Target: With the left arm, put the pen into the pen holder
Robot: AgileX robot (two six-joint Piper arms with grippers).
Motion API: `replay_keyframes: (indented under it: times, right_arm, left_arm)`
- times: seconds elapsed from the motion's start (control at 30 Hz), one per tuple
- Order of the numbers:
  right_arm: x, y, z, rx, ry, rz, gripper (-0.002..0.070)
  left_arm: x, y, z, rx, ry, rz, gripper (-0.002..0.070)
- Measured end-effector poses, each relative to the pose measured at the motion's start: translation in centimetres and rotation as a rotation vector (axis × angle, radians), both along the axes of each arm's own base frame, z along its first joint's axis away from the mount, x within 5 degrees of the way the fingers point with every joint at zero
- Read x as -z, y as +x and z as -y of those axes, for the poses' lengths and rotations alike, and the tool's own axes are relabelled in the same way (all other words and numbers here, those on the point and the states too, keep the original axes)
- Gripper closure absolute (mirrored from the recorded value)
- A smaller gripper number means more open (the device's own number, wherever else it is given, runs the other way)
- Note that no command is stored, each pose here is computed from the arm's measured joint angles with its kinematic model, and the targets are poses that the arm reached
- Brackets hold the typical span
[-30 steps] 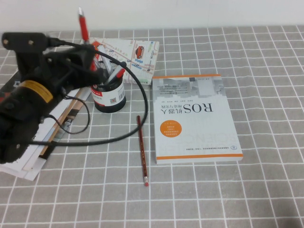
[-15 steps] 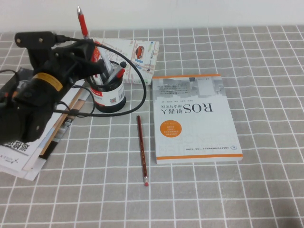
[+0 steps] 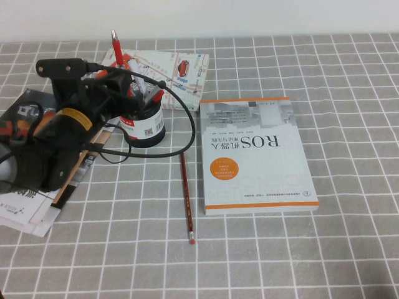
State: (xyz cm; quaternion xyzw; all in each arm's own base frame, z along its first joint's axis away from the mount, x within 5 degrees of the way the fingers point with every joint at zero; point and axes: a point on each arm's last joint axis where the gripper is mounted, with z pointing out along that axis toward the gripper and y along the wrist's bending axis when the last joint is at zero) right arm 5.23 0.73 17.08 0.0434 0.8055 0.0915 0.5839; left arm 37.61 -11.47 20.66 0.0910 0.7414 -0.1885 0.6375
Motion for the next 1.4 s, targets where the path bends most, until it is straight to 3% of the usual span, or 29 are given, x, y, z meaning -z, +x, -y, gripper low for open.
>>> replay_keyframes:
  times: [0.2,0.37,0.43,0.67,0.8,0.97,1.03,1.2,1.4]
  right_arm:
    - [0.0,0.0,0.0,0.0,0.0,0.0,0.069]
    - [0.0,0.0,0.0,0.0,0.0,0.0,0.069]
    - [0.0,0.0,0.0,0.0,0.0,0.0,0.069]
    - [0.0,0.0,0.0,0.0,0.0,0.0,0.069]
    - [0.0,0.0,0.0,0.0,0.0,0.0,0.069]
    - [0.0,0.0,0.0,0.0,0.0,0.0,0.069]
    - [0.0,0.0,0.0,0.0,0.0,0.0,0.069]
    - [0.0,0.0,0.0,0.0,0.0,0.0,0.069]
    - [0.0,0.0,0.0,0.0,0.0,0.0,0.069]
  left_arm:
    - [0.0,0.0,0.0,0.0,0.0,0.0,0.0578]
    - [0.0,0.0,-0.1,-0.012,-0.011,-0.003,0.0396]
    - [0.0,0.1,-0.1,-0.018,-0.016,-0.005,0.0355]
    - [-0.1,0.0,-0.2,-0.027,-0.014,-0.019,0.0326]
    - [-2.1,-0.8,-0.4,-0.034,0.01,-0.041,0.0382]
    - [-6.8,-3.6,-0.6,-0.038,0.058,-0.076,0.0604]
    - [-9.1,-5.2,-0.8,-0.041,0.075,-0.067,0.0645]
    - [-13.8,-10.6,-1.6,-0.025,0.11,-0.004,0.0672]
    - [-14.9,-18.4,-4.3,-0.029,0.057,0.092,0.0675]
